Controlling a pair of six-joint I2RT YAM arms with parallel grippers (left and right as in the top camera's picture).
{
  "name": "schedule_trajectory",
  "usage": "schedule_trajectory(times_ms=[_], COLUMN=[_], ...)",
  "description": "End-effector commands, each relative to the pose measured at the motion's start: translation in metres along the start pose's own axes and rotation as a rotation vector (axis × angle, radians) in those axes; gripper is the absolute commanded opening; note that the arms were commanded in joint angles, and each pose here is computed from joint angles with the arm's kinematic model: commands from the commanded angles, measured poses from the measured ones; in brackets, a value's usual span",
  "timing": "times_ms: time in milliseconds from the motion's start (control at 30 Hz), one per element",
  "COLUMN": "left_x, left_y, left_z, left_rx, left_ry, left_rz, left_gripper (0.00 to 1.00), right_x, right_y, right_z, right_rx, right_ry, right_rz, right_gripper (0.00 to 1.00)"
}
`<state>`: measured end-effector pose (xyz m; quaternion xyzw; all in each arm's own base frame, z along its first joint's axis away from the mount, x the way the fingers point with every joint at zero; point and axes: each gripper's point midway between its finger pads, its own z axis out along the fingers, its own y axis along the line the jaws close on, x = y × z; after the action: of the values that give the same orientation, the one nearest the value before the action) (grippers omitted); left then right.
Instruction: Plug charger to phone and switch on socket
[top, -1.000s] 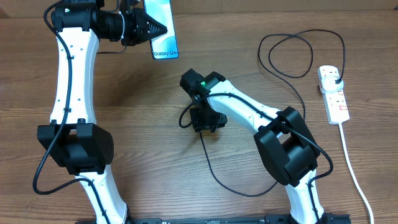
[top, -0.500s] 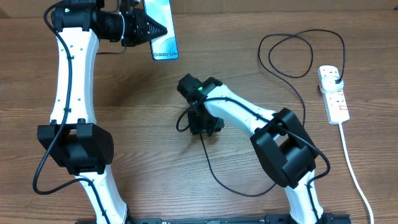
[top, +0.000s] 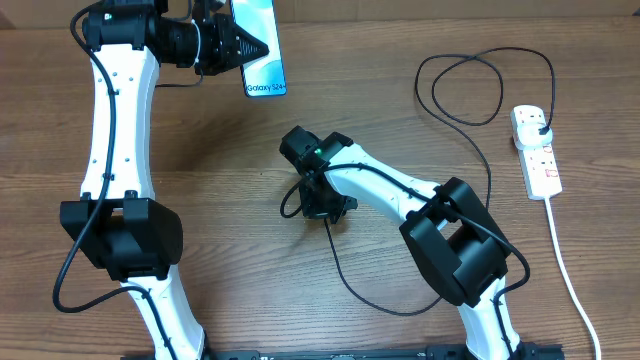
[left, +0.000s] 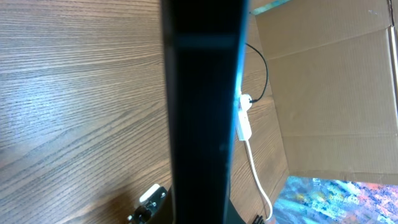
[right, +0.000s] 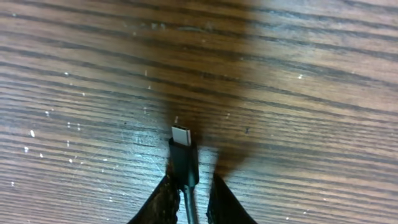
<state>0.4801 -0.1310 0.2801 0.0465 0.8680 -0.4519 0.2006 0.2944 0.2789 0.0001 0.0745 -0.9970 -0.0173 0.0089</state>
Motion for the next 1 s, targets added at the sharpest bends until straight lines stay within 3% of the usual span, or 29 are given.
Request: schedule_trajectory(times_ms=[0,333,700,767,967], left_x=[-0.002,0.001,0.001,0.002,0.009], left_y=[-0.011,-0.007,-0.007,-0.015,-0.070], left_z=[-0.003,-0.003,-0.003,-0.003,-0.015], left_rx=[0.020,0.002,0.000,0.047,0.378], left_ry=[-0.008,-0.001,0.002,0.006,0.000], left_rz=[0.049,0.047,0.044,0.085,0.276], left_gripper=[0.04,0.04,0.04,0.04,0.04], right_x=[0.005,0.004,0.004,0.002,-0.008], right_y=[-0.003,-0.003,0.010,0.021,0.050], right_z=[0.010,0.010,0.000,-0.011,-0.073], right_rx=[0.025,0.023,-0.068,-0.158,-0.504], right_ry=[0.006,0.003,0.039,0.054,0.039], right_rz=[-0.008,-0.008,-0.057,-0.092,-0.223], right_gripper=[0.16,0.04,0.04,0.04,0.04])
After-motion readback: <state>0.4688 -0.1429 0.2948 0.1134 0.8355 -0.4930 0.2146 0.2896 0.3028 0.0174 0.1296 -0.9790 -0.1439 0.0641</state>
